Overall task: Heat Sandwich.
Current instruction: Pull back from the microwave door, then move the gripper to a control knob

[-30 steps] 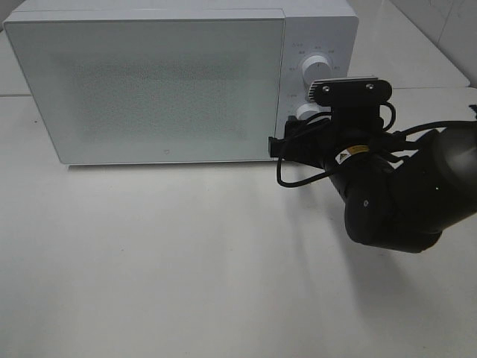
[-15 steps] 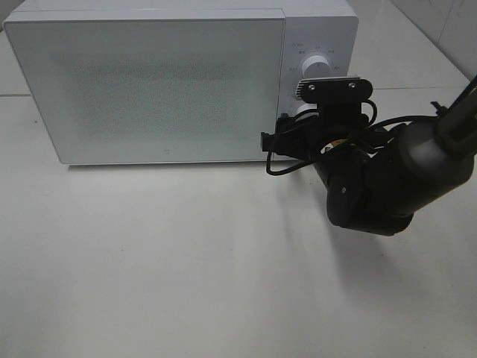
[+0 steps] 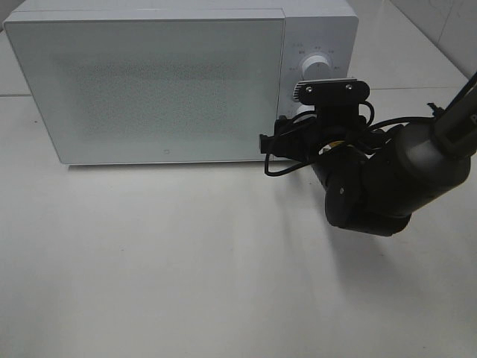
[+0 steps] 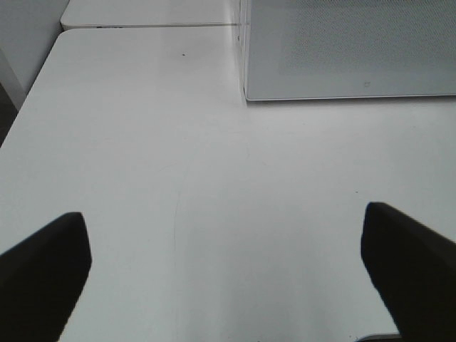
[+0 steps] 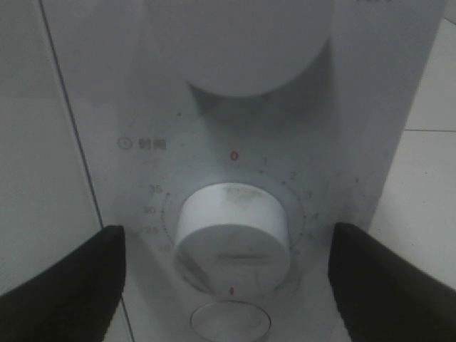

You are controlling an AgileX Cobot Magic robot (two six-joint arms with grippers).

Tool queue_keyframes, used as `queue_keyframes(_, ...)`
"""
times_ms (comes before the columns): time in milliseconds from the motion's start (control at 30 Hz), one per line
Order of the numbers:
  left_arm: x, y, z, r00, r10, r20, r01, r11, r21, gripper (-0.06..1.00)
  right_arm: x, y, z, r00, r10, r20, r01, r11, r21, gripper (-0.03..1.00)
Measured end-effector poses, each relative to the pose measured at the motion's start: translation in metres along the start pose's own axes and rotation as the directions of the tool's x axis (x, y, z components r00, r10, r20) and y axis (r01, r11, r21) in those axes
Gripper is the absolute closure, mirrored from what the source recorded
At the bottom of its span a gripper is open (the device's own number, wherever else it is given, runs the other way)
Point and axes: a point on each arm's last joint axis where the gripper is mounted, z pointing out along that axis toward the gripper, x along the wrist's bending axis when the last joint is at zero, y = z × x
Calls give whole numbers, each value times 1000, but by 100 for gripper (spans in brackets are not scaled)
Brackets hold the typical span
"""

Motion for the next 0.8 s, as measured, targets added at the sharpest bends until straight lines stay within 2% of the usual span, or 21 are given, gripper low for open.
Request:
queue_keyframes(400, 0, 0, 0, 1000, 0, 0, 0, 1000, 0, -3, 0, 5, -1, 1000, -8, -1, 8, 1000, -5, 24)
queue_keyframes(533, 0, 0, 0, 1000, 0, 0, 0, 1000, 0, -3, 0, 6, -2, 1000, -4, 1, 4, 1000, -4, 34)
queue_keyframes(567, 0, 0, 0, 1000, 0, 0, 0, 1000, 0, -3, 0, 6, -2, 1000, -5, 1, 5, 1000, -4, 38)
queue_keyframes(600, 0, 0, 0, 1000, 0, 0, 0, 1000, 0, -3, 0, 6, -2, 1000, -9, -1, 9, 1000, -5, 49)
queue_keyframes(633, 0, 0, 0, 1000, 0, 0, 0, 1000, 0, -3, 0, 6, -2, 1000, -10, -1, 10, 1000, -5, 53)
queue_keyframes(800, 0, 0, 0, 1000, 0, 0, 0, 1000, 0, -3, 0, 6, -2, 1000, -11, -2, 11, 1000, -3, 53)
